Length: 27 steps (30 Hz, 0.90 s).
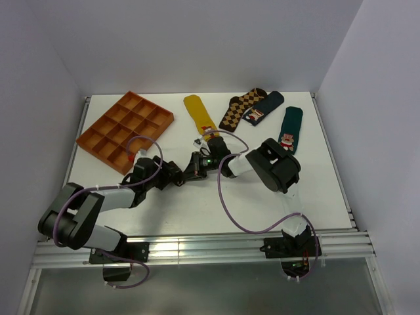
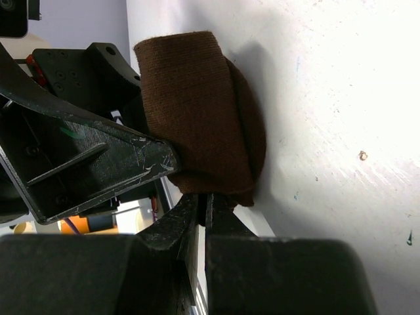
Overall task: Roll the socks
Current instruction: Roll the sock at the center of the board.
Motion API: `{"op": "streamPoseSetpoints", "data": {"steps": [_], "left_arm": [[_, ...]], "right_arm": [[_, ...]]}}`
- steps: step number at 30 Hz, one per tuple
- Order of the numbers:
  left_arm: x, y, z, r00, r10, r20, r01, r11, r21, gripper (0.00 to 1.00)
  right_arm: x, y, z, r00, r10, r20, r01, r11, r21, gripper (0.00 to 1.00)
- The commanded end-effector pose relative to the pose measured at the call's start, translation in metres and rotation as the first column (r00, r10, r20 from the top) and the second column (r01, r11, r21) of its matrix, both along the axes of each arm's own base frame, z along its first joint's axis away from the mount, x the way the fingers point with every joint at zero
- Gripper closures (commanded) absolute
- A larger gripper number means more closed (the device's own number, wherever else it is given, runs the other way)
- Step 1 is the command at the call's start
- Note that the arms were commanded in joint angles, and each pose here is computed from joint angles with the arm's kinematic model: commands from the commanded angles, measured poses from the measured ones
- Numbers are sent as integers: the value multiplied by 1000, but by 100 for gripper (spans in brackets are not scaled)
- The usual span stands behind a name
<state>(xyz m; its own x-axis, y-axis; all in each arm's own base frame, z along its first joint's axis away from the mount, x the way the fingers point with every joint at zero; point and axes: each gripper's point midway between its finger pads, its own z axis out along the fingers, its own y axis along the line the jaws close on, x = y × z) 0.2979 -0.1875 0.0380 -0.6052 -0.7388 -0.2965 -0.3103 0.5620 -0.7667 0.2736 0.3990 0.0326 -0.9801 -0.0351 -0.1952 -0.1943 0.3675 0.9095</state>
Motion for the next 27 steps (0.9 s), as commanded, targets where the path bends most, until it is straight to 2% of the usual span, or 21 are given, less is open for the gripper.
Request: {"op": "streamPoseSetpoints", "data": {"steps": [1, 13, 21, 27], "left_arm": [[6, -8, 1, 1000, -9, 20, 9, 1000, 9, 38], [-1, -1, -35, 997, 0, -71, 9, 992, 122, 34], [-4, -5, -40, 992, -32, -120, 57, 977, 208, 45], [-7, -13, -51, 982, -56, -180, 105, 956, 274, 64]], "right_arm": [[-14, -14, -41, 995, -22, -96, 12, 995, -104, 100], [-12, -21, -47, 989, -60, -138, 46, 993, -105, 100], [-9, -26, -46, 982, -92, -165, 80, 993, -83, 100], [-4, -27, -40, 987, -100, -122, 88, 991, -100, 100]]}}
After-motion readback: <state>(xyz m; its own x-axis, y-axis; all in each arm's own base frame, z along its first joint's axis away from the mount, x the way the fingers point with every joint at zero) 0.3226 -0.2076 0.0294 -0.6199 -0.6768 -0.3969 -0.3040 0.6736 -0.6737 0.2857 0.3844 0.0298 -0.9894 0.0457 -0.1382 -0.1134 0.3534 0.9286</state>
